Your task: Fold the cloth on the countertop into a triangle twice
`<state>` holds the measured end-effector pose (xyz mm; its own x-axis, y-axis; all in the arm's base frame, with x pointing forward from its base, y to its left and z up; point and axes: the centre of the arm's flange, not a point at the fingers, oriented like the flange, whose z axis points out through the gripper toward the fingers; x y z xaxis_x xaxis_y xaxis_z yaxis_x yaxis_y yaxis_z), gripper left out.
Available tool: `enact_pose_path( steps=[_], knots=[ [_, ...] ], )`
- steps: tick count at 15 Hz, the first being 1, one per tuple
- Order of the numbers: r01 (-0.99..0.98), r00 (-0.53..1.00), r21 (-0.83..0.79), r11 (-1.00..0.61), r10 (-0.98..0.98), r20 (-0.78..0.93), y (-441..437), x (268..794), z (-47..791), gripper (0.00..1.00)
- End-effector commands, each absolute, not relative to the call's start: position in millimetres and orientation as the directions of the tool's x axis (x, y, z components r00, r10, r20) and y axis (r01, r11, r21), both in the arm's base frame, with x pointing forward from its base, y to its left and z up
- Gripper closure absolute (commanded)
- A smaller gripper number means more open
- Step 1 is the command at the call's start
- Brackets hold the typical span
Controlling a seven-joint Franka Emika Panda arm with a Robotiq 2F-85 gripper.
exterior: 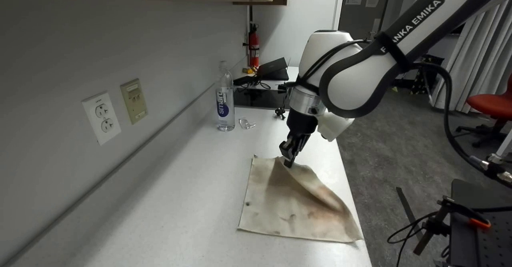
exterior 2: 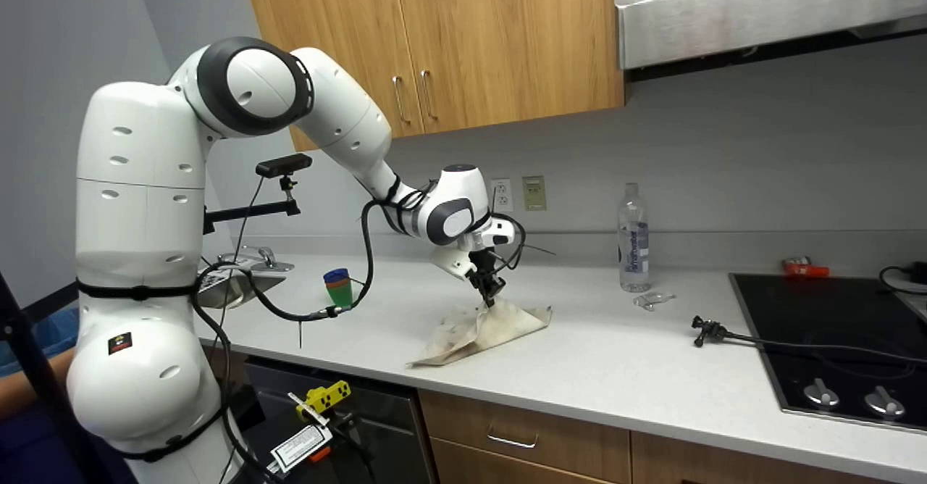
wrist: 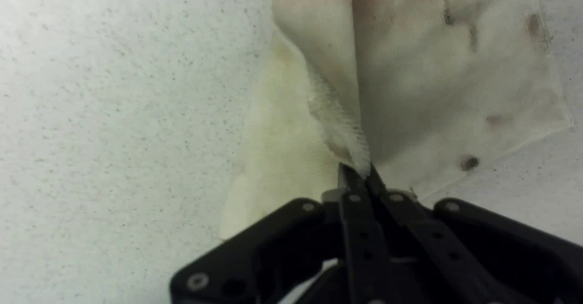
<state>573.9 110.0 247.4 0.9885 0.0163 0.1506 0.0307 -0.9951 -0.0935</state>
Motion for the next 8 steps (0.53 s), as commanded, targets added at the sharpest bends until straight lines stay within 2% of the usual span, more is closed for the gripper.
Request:
enact_pose_path(
  steps=[1, 8],
  knots=[
    [0.091, 0.985, -0.092, -0.992, 0.077, 0.152, 134.6, 595.0, 239.9, 0.99],
    [0.152, 0.984, -0.136, -0.979, 0.136, 0.118, 187.3, 598.4, 241.4, 0.99]
  ],
)
